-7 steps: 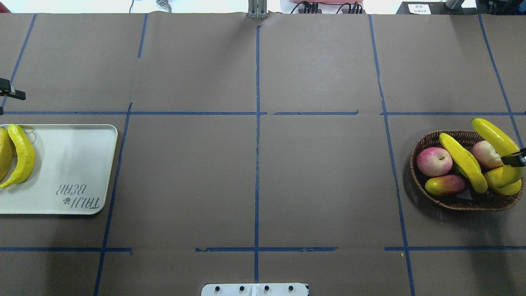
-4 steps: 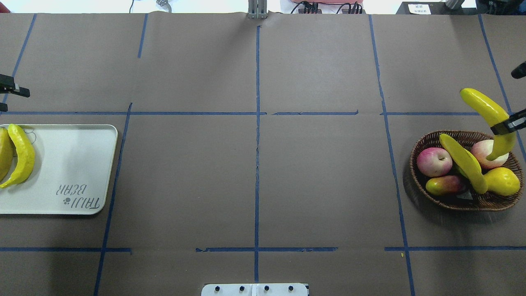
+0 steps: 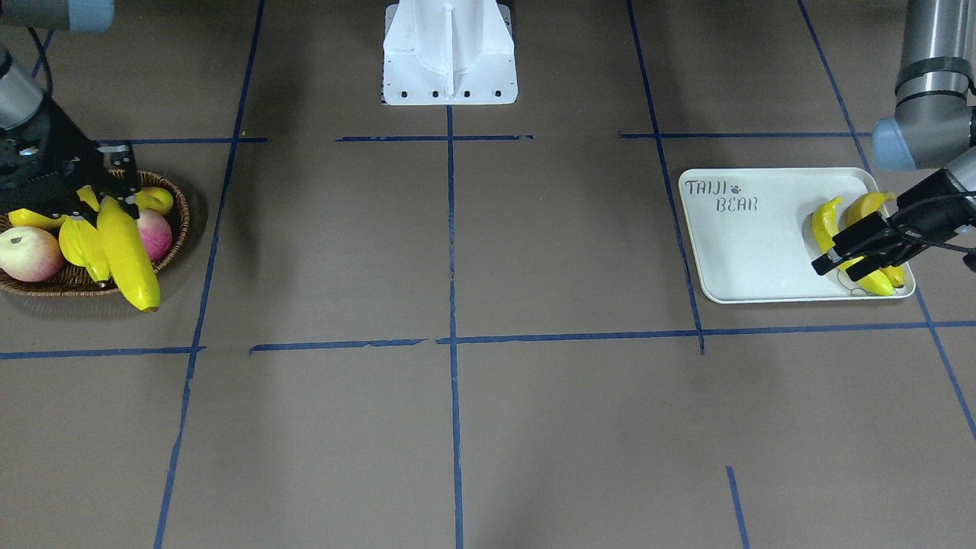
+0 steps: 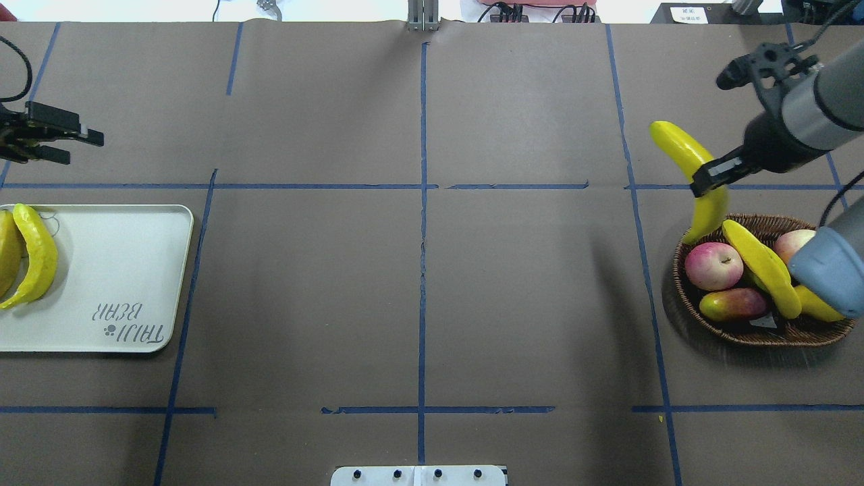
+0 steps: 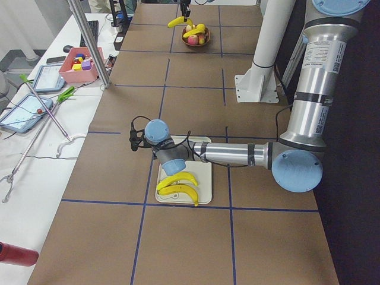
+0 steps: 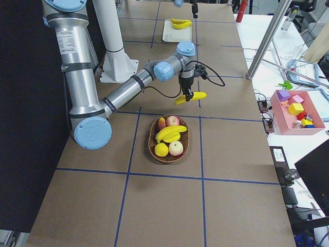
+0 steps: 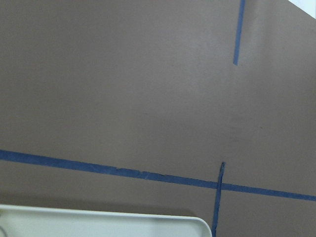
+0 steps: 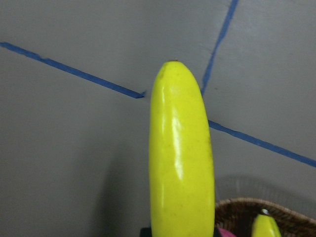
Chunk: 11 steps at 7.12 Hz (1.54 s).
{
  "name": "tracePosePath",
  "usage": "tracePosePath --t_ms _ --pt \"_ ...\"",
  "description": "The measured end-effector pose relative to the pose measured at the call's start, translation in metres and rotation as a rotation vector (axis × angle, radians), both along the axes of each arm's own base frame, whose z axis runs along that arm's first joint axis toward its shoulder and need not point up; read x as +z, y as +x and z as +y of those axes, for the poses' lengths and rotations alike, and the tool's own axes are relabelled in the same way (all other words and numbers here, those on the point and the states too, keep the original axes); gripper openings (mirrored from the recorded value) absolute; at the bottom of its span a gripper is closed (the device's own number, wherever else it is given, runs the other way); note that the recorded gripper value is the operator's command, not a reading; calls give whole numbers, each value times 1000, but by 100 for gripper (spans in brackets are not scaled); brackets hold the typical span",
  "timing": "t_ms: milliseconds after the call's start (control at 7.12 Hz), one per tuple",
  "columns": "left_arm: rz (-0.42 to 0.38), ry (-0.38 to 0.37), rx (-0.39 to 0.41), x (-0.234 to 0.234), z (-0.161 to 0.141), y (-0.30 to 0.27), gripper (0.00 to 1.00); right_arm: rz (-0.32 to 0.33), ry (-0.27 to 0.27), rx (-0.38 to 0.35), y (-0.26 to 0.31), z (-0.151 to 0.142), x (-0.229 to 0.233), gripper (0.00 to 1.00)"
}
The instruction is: Transfer all bananas from basket to plate
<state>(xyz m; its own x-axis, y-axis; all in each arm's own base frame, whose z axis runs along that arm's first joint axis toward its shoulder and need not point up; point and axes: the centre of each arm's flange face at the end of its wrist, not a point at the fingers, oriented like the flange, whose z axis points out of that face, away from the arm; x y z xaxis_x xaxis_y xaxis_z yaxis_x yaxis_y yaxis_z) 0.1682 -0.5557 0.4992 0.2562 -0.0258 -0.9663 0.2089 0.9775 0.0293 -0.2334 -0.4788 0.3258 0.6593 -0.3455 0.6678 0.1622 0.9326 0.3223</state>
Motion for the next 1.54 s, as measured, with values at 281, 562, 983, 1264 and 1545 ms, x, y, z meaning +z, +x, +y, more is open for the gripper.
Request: tracePosePath --t_ms 281,562,983,1264,1545 --pt "65 -3 32 -61 -7 48 100 -100 -64 62 -62 -4 -70 2" --pt "146 -81 18 -134 -3 117 100 -226 -76 128 -126 -7 -98 2" --pt "258 -167 -26 -228 17 219 100 -362 -63 200 -216 -6 -137 3" --pt "312 -183 -56 -267 22 245 99 -397 -73 200 -241 2 -169 3" --pt "341 -207 -61 -287 29 262 99 -417 -54 202 -254 12 -189 3"
